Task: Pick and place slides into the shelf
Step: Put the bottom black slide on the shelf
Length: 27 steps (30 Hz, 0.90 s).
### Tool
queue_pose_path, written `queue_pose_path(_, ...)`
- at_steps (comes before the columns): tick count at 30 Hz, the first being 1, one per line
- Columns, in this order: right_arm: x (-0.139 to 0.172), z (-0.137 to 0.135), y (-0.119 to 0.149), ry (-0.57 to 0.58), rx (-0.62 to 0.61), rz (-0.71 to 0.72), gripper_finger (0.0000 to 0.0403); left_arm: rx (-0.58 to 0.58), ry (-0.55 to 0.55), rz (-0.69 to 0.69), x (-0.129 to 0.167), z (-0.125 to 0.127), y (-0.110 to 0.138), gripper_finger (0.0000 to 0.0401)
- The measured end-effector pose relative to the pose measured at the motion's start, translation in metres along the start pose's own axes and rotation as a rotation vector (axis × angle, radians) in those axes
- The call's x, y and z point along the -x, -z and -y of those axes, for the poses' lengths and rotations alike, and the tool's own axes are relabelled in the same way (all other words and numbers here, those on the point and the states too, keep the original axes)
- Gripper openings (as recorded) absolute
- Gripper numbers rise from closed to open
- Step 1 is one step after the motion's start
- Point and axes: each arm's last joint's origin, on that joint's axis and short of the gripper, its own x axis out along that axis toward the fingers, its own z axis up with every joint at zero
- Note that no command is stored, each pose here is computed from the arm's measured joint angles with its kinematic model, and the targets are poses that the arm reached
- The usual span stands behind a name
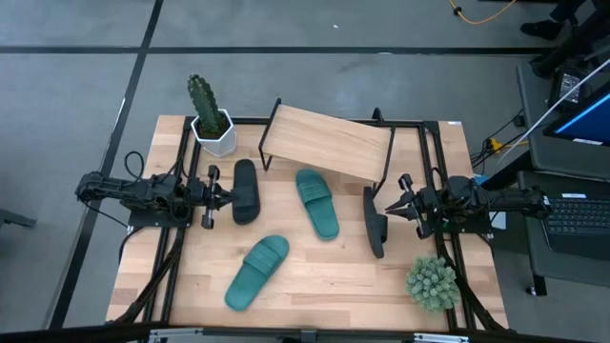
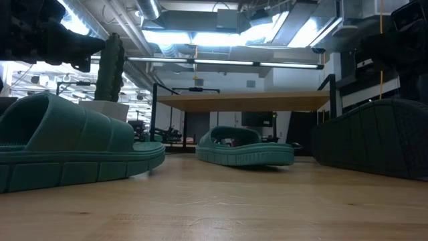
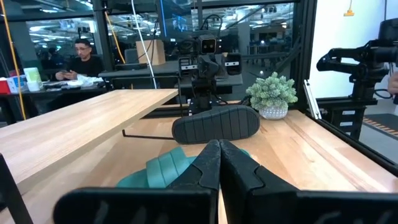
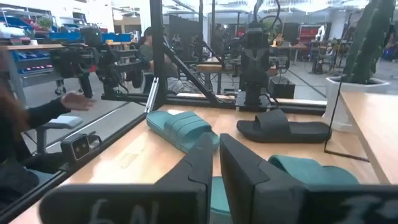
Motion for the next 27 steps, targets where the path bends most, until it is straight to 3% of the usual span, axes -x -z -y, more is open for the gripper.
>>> queue_pose_path(6,0.0002,0.0,-0.0059,0.004,0.102,0.06,0.0033,-0.001,0.0,0.0,0.0,0.0,0.0,0.0)
queue_pose_path(18,0.0003,0.0,-0.0074,0.006,0.14,0.075,0.0033,-0.001,0.0,-0.001,0.0,0.0,0.0001,0.0)
queue_pose_path(27,0.0003,0.0,-0.0075,0.01,0.242,0.075,0.0033,-0.001,0.0,0.0,0.0,0.0,0.0,0.0)
